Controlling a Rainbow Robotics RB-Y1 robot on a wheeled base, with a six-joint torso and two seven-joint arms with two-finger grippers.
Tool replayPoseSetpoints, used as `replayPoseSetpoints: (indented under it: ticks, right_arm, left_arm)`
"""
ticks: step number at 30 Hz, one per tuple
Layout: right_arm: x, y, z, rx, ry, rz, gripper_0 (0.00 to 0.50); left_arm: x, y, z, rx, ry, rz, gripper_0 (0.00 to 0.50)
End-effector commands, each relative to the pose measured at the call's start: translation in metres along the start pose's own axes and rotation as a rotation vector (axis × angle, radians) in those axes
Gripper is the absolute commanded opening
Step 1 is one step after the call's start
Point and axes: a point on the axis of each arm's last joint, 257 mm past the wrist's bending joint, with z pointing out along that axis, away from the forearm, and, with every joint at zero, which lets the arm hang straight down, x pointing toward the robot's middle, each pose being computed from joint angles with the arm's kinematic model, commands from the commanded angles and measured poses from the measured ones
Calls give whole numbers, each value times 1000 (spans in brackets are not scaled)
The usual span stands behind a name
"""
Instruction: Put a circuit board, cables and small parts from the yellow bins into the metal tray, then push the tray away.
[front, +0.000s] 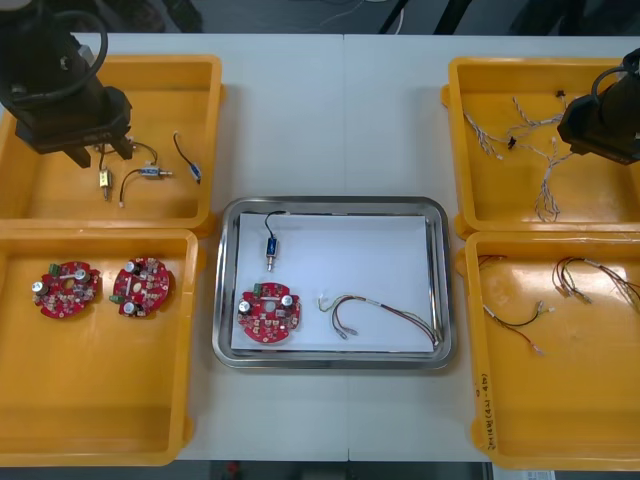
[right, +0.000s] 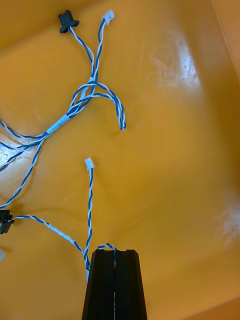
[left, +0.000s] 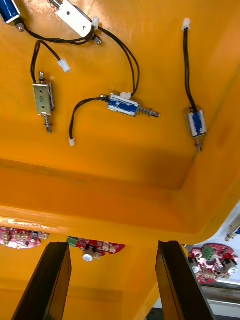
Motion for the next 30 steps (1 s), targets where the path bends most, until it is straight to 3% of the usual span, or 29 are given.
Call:
replayPoseSetpoints:
  ticks: [1,6,20,21,22,23,24,25,26,28,30]
  right_arm:
    - [-42,-19,-27,9,-94,3,0]
    - [-49,-22,-30,5,-114,0,0]
    - [-49,-18,-30,-6,-112,-7,9]
    - [-50,-19,-30,-5,-113,-7,34]
    - [-50,-19,-30,-5,-113,-7,95]
    - [-50,-18,-31,-7,-114,-8,95]
    - [-50,-19,-30,-4,-113,-8,228]
    - [-50,-19,-30,-4,-113,-8,264]
    - [-50,-19,-30,-3,-113,-8,331]
    - [-51,-20,-31,0,-116,-6,354]
    - [-50,-20,-31,1,-114,-3,468]
  left_arm:
    - [-21,29,-22,-20,-33,65,500]
    - [-24,36,-17,-19,-19,66,500]
    - [-48,49,0,-11,-49,64,500]
    - [-49,50,1,-11,-49,65,500]
    - [-51,52,4,-13,-53,67,500]
    - [-53,54,5,-14,-57,62,500]
    - [-56,55,6,-16,-62,60,500]
    - [-56,55,7,-16,-63,59,500]
    - [-59,54,7,-16,-72,61,500]
    - [-63,54,9,-18,-83,60,500]
    - [-67,53,14,-18,-98,61,500]
